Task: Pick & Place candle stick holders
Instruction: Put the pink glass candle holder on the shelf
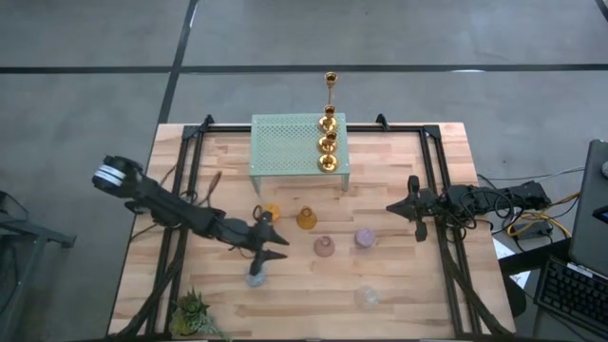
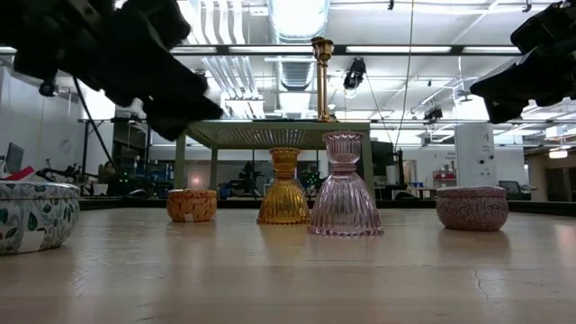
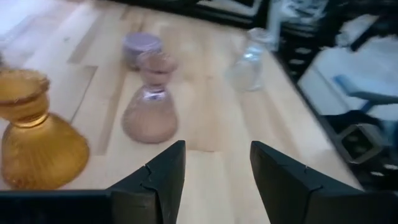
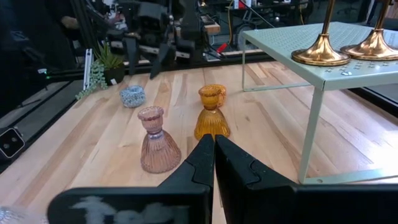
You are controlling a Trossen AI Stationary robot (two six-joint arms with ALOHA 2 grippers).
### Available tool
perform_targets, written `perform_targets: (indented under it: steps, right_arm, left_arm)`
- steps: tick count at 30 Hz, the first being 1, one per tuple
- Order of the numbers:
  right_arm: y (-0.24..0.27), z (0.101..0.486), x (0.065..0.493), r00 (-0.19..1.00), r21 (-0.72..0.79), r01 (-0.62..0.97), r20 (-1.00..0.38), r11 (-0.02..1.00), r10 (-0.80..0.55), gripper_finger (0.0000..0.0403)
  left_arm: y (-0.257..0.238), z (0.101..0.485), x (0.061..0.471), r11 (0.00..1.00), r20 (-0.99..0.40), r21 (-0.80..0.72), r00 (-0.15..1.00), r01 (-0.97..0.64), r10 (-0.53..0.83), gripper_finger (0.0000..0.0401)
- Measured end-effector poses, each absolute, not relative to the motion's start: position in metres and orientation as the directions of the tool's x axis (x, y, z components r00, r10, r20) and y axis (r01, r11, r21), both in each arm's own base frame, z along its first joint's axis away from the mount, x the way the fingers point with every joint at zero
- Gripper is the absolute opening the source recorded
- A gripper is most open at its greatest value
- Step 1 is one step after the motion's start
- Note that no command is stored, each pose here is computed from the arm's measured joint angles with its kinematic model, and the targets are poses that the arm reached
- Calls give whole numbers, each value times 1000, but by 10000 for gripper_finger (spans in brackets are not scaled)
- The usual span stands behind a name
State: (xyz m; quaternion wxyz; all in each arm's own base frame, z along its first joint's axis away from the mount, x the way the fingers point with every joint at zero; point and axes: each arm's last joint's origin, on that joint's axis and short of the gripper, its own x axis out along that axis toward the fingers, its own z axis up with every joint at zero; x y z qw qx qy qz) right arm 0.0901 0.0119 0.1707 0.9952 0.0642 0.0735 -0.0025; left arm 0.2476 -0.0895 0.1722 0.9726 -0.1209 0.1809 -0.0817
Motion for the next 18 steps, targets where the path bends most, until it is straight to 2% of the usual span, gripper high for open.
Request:
perform_targets:
  steps: [4, 12, 18]
  right_arm:
    - [12, 171, 90, 989, 127, 15, -147, 992, 4, 8]
    - [12, 171, 90, 989, 127, 14, -147, 992, 5, 8]
    - [12, 171, 90, 989, 127, 15, -147, 992, 4, 8]
  left_arm:
    - [-98, 167, 270, 967, -358, -234, 916, 100, -181, 206]
    - [-110, 162, 311, 976, -369, -195, 914, 100, -168, 270]
    - [-113, 154, 321, 981, -386, -178, 911, 79, -144, 284]
